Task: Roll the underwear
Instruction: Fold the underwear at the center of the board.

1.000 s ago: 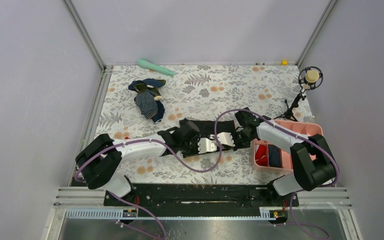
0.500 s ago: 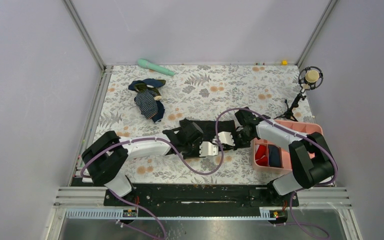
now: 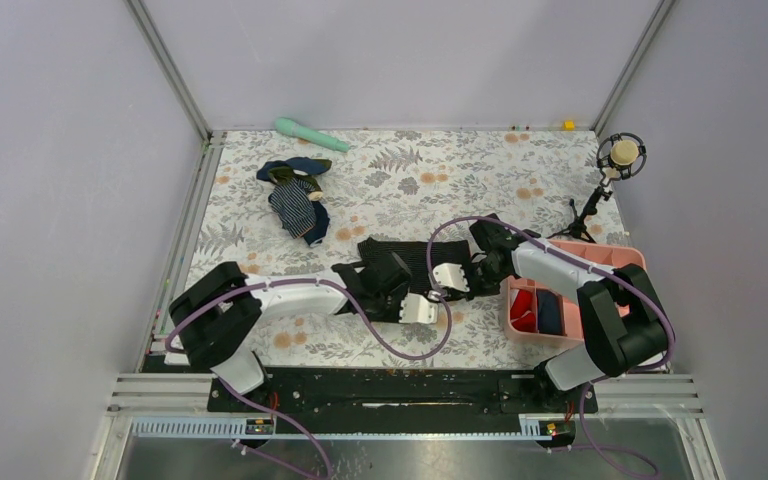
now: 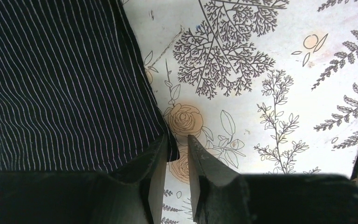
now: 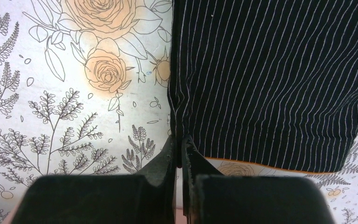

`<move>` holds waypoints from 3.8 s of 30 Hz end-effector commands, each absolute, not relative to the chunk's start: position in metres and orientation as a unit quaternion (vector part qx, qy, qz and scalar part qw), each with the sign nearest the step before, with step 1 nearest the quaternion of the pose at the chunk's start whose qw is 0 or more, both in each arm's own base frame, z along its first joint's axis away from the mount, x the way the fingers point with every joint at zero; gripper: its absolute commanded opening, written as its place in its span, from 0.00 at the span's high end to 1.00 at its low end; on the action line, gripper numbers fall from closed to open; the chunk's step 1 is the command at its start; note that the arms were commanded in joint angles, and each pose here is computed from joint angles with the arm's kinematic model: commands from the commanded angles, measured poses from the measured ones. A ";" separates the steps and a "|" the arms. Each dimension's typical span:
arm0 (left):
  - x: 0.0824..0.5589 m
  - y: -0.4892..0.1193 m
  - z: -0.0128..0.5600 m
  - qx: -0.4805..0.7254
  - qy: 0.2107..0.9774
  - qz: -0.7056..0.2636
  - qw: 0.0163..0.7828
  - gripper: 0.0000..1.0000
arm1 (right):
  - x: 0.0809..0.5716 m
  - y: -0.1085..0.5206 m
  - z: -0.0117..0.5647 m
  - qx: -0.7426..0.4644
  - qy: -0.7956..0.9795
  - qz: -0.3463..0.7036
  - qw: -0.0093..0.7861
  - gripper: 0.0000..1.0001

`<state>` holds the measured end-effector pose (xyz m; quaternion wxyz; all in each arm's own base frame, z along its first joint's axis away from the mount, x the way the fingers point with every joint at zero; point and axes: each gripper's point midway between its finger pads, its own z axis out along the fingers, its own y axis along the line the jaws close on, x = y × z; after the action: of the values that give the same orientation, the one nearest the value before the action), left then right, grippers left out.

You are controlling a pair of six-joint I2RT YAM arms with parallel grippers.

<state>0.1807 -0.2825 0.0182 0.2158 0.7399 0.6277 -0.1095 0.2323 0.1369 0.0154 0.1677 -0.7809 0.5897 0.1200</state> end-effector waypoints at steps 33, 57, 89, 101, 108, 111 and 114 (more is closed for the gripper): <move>0.213 -0.274 0.082 0.783 0.558 -0.146 0.235 1.00 | 0.222 0.158 0.075 -0.720 0.642 0.184 0.190 1.00; 0.322 -0.269 0.098 0.789 0.544 -0.176 0.224 1.00 | 0.272 0.164 0.093 -0.662 0.701 0.255 0.074 1.00; 0.363 -0.258 0.095 0.767 0.575 -0.170 0.229 1.00 | 0.348 0.183 0.096 -0.632 0.718 0.285 0.069 1.00; 0.254 -0.241 0.094 0.762 0.562 -0.262 0.187 1.00 | 0.231 0.168 0.084 -0.626 0.709 0.326 0.015 1.00; 0.261 -0.244 0.098 0.758 0.569 -0.258 0.191 1.00 | 0.230 0.170 0.088 -0.618 0.715 0.326 0.012 1.00; 0.279 -0.248 0.100 0.758 0.571 -0.246 0.197 1.00 | 0.246 0.170 0.087 -0.618 0.721 0.314 0.011 1.00; 0.297 -0.251 0.102 0.760 0.570 -0.237 0.205 1.00 | 0.260 0.172 0.089 -0.603 0.731 0.318 0.010 1.00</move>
<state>0.2688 -0.2400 0.0879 0.1717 0.7583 0.5805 -0.2419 0.2393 0.1700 0.0816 0.0061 -0.6193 0.7171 0.3198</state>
